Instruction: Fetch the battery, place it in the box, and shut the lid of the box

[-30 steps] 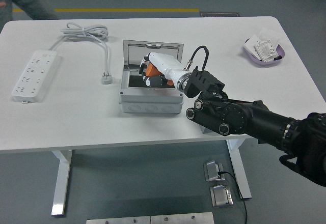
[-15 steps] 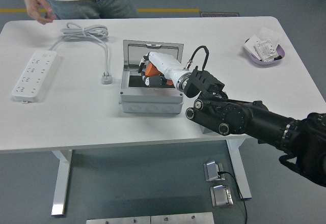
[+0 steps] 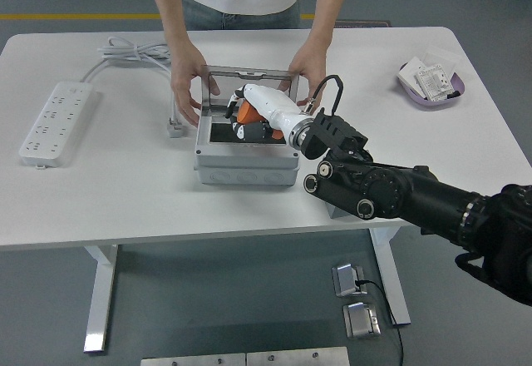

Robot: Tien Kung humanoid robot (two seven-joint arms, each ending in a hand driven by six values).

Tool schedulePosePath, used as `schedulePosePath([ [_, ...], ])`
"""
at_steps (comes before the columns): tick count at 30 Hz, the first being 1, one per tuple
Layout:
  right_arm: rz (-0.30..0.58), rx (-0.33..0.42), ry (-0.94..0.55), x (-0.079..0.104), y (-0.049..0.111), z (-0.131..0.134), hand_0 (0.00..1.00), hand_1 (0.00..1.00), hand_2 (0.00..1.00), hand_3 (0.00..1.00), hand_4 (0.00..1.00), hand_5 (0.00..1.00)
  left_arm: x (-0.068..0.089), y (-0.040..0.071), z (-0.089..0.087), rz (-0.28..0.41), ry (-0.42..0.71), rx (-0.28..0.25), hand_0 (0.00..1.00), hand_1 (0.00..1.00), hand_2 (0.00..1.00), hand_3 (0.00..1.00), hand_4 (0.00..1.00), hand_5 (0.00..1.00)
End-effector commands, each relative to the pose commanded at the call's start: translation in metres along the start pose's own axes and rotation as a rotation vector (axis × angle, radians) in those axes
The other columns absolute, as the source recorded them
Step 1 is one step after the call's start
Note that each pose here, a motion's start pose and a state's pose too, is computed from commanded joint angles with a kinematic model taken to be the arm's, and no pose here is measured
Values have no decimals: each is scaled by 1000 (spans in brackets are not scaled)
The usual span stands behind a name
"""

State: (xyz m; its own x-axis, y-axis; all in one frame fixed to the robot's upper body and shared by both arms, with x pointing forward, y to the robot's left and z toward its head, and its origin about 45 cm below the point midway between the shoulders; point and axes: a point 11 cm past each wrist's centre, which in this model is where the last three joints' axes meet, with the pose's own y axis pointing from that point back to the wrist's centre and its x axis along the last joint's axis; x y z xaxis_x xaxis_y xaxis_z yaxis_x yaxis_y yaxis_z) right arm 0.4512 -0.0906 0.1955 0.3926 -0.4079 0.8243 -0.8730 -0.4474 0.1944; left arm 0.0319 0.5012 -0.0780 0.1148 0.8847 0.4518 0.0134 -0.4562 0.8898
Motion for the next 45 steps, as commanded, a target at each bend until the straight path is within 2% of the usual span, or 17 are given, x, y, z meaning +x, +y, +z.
schedulePosePath([
  [6, -25, -4, -32, -1, -1, 4, 195, 298, 435, 519, 2, 2, -1, 0, 1, -1, 0, -2, 634, 689, 586, 578, 549, 2],
  [7, -28, -4, -35, -1, -1, 4, 203, 317, 466, 576, 2, 2, -1, 0, 1, -1, 0, -3, 634, 689, 587, 579, 550, 2],
  [12, -35, -4, -49, -2, -1, 7, 203, 317, 466, 576, 2, 2, -2, 0, 4, -3, -1, -7, 634, 689, 587, 579, 550, 2],
  [13, -35, -4, -50, -2, -1, 7, 288, 436, 548, 659, 254, 83, -2, 0, 4, -3, -1, -7, 633, 688, 587, 579, 549, 2],
  [18, -32, -4, -56, -3, 0, 9, 288, 436, 548, 659, 254, 83, -1, 0, 4, -1, -3, -8, 633, 688, 587, 579, 549, 2],
  [19, -31, -4, -57, -3, 0, 9, 626, 644, 646, 821, 706, 365, -1, 0, 4, -1, -3, -8, 634, 687, 586, 578, 549, 2],
  [24, -26, -3, -60, -4, 1, 12, 626, 644, 646, 821, 706, 365, -2, 1, 6, -3, -5, -11, 634, 687, 586, 578, 549, 2],
  [25, -25, -3, -61, -5, 1, 12, 689, 668, 656, 841, 800, 455, -3, 1, 6, -3, -5, -12, 634, 687, 586, 578, 550, 2],
  [37, 17, 35, -86, 0, 6, 11, 705, 663, 656, 841, 839, 492, -4, 0, 5, -5, -6, -10, 634, 686, 585, 578, 550, 2],
  [41, 13, 8, -111, 12, 15, 18, 705, 663, 656, 841, 839, 492, -7, 0, 0, -10, -3, -1, 634, 686, 585, 578, 550, 2],
  [45, 11, 4, -143, 36, 23, 13, 692, 637, 638, 808, 851, 505, -9, -1, -8, -14, -1, 13, 634, 686, 583, 577, 547, 2],
])
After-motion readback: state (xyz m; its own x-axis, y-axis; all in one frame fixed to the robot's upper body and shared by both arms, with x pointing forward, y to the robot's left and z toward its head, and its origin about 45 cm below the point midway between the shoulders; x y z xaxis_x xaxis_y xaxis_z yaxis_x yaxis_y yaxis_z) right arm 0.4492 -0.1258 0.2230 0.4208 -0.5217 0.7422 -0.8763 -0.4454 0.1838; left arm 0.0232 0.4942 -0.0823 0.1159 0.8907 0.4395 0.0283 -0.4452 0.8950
